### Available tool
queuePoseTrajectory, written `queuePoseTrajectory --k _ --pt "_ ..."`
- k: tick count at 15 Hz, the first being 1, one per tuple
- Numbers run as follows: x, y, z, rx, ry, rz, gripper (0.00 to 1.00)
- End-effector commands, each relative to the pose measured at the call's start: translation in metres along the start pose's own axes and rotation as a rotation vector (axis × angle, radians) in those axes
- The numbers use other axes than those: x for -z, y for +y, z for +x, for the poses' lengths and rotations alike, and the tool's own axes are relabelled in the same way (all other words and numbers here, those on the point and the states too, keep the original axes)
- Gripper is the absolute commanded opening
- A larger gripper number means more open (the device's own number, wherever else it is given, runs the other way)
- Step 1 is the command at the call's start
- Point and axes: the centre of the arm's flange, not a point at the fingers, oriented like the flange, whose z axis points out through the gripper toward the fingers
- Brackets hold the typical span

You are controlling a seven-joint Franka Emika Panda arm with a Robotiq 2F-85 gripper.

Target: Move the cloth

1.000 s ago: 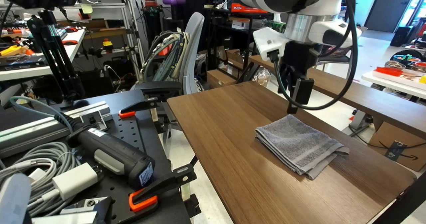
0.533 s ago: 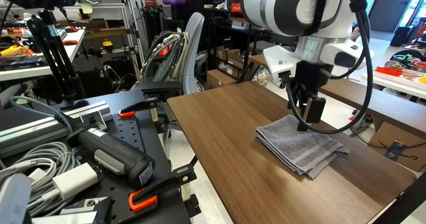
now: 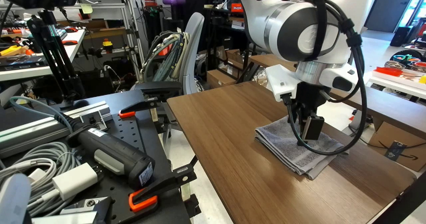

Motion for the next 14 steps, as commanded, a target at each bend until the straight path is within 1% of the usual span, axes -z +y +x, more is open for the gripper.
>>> queuePoseTrajectory --k 1,5,8,10,14 --pt "-0.022 -0.005 0.011 -0.004 -0.003 -0.004 1.0" --pt "-0.044 -0.01 -0.001 0.022 -0.021 -0.035 1.0" --pt "-0.045 -0.018 -0.017 0.062 -0.015 -0.039 1.0" --pt "-0.046 -0.027 -0.029 0.093 -0.006 -0.04 1.0" --pt "-0.054 -0.054 -0.048 0.155 -0.014 -0.056 1.0"
